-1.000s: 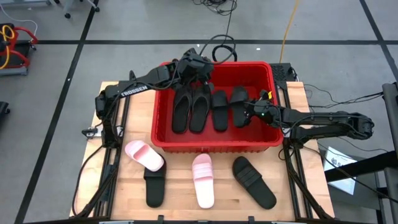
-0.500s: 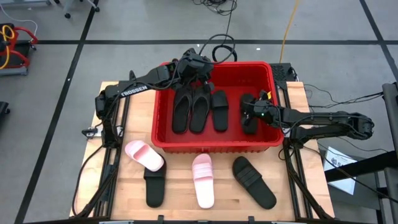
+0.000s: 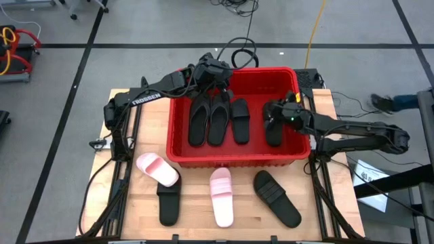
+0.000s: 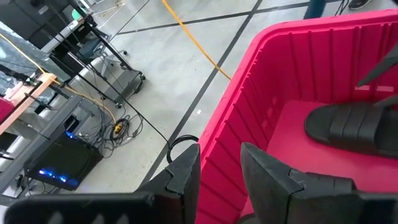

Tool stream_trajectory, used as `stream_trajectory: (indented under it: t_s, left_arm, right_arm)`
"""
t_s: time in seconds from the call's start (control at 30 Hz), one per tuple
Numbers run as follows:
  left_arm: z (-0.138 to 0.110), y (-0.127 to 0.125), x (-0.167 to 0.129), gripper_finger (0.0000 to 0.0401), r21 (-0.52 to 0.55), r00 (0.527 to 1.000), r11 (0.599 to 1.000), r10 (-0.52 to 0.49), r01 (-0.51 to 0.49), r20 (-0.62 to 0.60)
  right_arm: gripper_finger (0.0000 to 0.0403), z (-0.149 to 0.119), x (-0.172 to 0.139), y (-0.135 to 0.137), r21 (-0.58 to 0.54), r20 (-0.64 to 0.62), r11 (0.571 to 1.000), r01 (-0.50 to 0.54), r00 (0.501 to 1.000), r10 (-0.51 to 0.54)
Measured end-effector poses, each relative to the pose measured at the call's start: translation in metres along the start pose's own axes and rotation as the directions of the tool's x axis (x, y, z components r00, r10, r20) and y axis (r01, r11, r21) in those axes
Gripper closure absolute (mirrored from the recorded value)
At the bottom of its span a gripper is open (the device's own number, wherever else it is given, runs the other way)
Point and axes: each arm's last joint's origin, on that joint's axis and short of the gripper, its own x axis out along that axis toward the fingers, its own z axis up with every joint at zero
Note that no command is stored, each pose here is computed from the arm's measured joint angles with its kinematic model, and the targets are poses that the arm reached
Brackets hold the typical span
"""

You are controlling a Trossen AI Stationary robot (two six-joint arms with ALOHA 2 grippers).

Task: Pick and place slides into bin
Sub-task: Put the black slide into the red bin

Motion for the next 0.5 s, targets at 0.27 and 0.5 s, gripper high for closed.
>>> stream_trajectory:
  t_s: [0.27,0.5]
  left_arm:
    - [0.0,0.0,0.0,0.0279,0.005,1.0,1.0,0.0,0.0,0.0]
    - [0.0,0.0,0.0,0.0279,0.009,1.0,1.0,0.0,0.0,0.0]
  right_arm:
    - [0.0287,0.031,-0.012,-0.019,-0.094,-0.02,0.996,0.007,1.0,-0.008]
    - [0.0289,0.059,-0.023,-0.052,-0.004,-0.049,0.999,0.053,0.997,-0.053]
